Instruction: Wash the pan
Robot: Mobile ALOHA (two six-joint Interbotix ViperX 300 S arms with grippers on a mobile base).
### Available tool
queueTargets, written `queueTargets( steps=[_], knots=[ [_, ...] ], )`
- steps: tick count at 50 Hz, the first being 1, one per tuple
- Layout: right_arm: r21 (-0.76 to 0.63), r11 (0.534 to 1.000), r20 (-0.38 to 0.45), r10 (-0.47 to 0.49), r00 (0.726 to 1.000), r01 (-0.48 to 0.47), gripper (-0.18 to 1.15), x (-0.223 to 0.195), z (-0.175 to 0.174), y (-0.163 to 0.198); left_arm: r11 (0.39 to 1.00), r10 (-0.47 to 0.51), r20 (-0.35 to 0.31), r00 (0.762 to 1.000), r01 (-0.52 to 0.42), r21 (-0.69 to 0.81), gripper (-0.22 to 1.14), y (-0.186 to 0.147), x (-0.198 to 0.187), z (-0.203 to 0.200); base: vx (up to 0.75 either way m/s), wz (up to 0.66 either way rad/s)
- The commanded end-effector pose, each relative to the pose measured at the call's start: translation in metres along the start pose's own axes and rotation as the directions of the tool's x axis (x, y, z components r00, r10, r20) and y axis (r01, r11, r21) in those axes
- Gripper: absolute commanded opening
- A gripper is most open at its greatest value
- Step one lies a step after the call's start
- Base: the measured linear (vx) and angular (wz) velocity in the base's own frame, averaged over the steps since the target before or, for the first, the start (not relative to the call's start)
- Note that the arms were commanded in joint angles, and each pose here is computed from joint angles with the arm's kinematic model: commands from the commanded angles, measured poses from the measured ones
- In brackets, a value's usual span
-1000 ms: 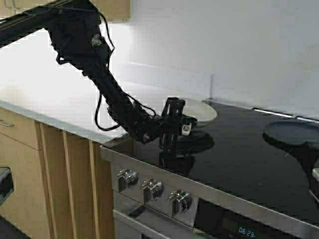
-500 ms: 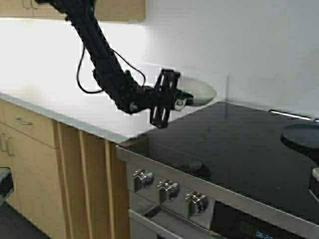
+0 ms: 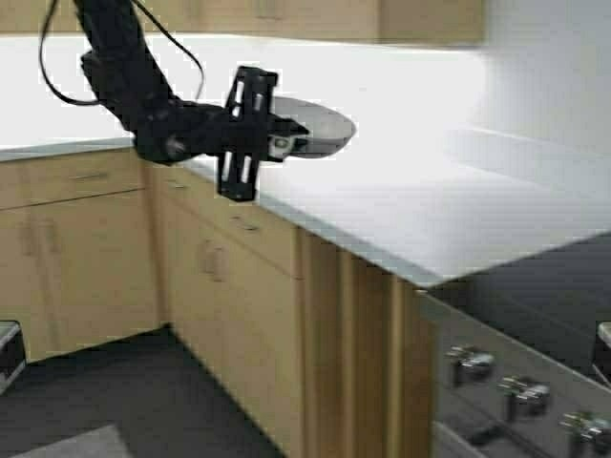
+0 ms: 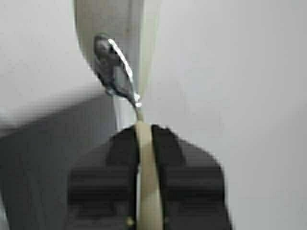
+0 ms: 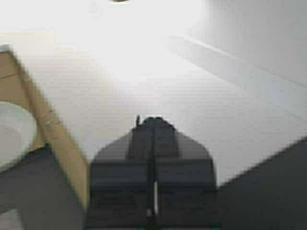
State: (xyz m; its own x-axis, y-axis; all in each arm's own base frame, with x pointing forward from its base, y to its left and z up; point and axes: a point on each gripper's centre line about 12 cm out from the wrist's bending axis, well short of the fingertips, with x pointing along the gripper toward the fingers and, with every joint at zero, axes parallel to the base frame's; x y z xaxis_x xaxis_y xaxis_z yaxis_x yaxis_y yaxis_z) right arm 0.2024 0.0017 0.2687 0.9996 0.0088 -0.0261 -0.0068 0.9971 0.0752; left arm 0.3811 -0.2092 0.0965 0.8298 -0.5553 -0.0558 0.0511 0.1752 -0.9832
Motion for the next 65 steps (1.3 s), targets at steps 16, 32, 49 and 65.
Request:
queueTargets(
  steps=[16,32,49,65],
  knots=[
    [0.000,1.000,-0.004,0.012,1.000,-0.012,0.06,0.005,0.003,0.003,0.998,-0.057,0.035,0.998,0.056,0.020,0.03,-0.028,-0.033,0.006,0.06,0.79],
    [-0.007,1.000,-0.023,0.024,0.999,-0.024,0.06,0.004,-0.002,0.005,0.999,-0.036,0.032,0.999,0.035,0.021,0.03,-0.017,-0.036,0.006,0.08,0.68],
    [-0.033,0.999,-0.047,0.033,0.998,-0.035,0.06,0.007,-0.008,0.006,0.998,-0.057,0.033,0.998,0.056,0.022,0.03,-0.018,-0.031,0.006,0.08,0.70],
    [-0.033,0.999,-0.031,0.036,0.999,-0.037,0.06,0.004,-0.005,0.007,0.998,-0.055,0.046,0.997,0.055,0.016,0.03,-0.017,-0.030,0.009,0.09,0.79]
  ],
)
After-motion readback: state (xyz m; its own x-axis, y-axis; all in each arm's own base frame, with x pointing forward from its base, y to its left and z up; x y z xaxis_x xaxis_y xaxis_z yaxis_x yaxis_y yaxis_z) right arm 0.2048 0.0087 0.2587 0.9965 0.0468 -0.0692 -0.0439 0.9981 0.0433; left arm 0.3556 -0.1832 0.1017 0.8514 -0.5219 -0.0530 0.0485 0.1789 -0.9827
